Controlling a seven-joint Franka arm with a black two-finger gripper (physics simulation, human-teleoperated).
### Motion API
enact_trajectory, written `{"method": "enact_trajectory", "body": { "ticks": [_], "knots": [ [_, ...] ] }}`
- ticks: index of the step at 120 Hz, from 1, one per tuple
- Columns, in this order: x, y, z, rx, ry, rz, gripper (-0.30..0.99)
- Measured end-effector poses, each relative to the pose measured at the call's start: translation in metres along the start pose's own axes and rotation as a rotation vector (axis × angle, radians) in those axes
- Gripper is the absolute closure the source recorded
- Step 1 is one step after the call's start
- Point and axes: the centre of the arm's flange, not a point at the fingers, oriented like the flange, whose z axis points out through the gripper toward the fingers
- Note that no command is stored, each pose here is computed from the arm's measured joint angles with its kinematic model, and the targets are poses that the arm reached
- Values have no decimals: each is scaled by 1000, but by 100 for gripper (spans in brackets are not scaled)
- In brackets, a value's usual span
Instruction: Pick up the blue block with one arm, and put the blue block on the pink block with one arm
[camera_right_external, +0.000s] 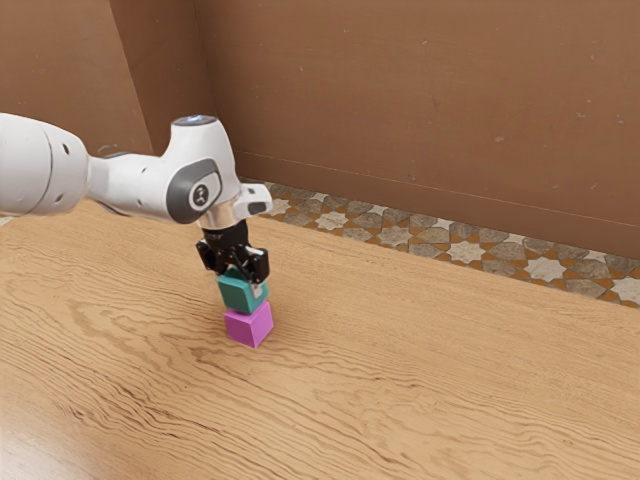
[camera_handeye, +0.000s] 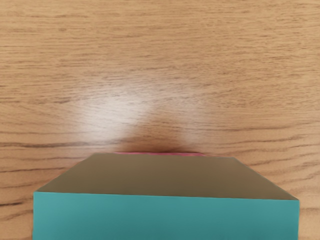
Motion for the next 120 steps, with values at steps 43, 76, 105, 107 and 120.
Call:
{"method": "enact_trajectory", "body": {
  "ticks": [43, 76, 105, 107, 120],
  "knots": [
    [-12, 1, -2, -6, -5, -15, 30],
    [-12, 0, -1, -3, -9, -23, 30],
    [-11, -1, 0, 2, -14, -19, 30],
    [-11, -1, 0, 2, -14, -18, 30],
    [-11, -2, 0, 2, -15, -15, 30]
  ]
}}
